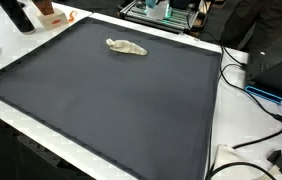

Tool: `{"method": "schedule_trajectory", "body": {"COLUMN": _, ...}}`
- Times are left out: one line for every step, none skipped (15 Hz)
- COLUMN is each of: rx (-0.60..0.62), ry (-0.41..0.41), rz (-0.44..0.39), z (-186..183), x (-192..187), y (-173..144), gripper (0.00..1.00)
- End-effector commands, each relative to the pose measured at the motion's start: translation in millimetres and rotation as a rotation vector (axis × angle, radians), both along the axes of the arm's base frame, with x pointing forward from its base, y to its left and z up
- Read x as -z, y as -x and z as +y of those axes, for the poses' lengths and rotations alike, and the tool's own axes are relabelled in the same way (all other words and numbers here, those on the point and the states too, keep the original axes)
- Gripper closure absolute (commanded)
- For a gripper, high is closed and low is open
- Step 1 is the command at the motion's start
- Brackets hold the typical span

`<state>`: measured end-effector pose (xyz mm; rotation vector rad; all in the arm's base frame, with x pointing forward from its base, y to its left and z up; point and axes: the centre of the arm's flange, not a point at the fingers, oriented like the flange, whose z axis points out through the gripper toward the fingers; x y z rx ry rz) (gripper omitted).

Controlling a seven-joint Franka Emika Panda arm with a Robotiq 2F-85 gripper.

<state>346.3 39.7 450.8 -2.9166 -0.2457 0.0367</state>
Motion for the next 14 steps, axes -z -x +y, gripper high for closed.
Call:
{"method": "schedule_trajectory", "body": {"rx": 0.000, "ry": 0.000, "rz": 0.000, "z": 0.0, "x": 0.0, "y": 0.0, "gripper": 0.50}}
{"method": "schedule_trajectory", "body": {"rx": 0.000, "ry": 0.000, "rz": 0.000, "z": 0.0, "x": 0.0, "y": 0.0, "gripper": 0.50}}
{"method": "schedule_trajectory", "body": {"rx": 0.000, "ry": 0.000, "rz": 0.000, "z": 0.0, "x": 0.0, "y": 0.0, "gripper": 0.50}}
{"method": "schedule_trajectory", "body": {"rx": 0.000, "ry": 0.000, "rz": 0.000, "z": 0.0, "x": 0.0, "y": 0.0, "gripper": 0.50}}
{"method": "schedule_trajectory", "body": {"rx": 0.000, "ry": 0.000, "rz": 0.000, "z": 0.0, "x": 0.0, "y": 0.0, "gripper": 0.50}}
{"method": "schedule_trajectory", "body": {"rx": 0.000, "ry": 0.000, "rz": 0.000, "z": 0.0, "x": 0.0, "y": 0.0, "gripper": 0.50}}
{"method": "schedule_trajectory", "body": {"rx": 0.000, "ry": 0.000, "rz": 0.000, "z": 0.0, "x": 0.0, "y": 0.0, "gripper": 0.50}}
{"method": "schedule_trajectory", "body": {"rx": 0.000, "ry": 0.000, "rz": 0.000, "z": 0.0, "x": 0.0, "y": 0.0, "gripper": 0.50}}
{"method": "schedule_trajectory", "body": {"rx": 0.000, "ry": 0.000, "rz": 0.000, "z": 0.0, "x": 0.0, "y": 0.0, "gripper": 0.50}}
{"method": "schedule_trajectory", "body": {"rx": 0.000, "ry": 0.000, "rz": 0.000, "z": 0.0, "x": 0.0, "y": 0.0, "gripper": 0.50}}
{"method": "schedule_trajectory", "body": {"rx": 0.000, "ry": 0.000, "rz": 0.000, "z": 0.0, "x": 0.0, "y": 0.0, "gripper": 0.50}}
{"method": "schedule_trajectory", "body": {"rx": 0.000, "ry": 0.000, "rz": 0.000, "z": 0.0, "x": 0.0, "y": 0.0, "gripper": 0.50}}
{"method": "schedule_trajectory", "body": {"rx": 0.000, "ry": 0.000, "rz": 0.000, "z": 0.0, "x": 0.0, "y": 0.0, "gripper": 0.50}}
{"method": "schedule_trajectory", "body": {"rx": 0.000, "ry": 0.000, "rz": 0.000, "z": 0.0, "x": 0.0, "y": 0.0, "gripper": 0.75}}
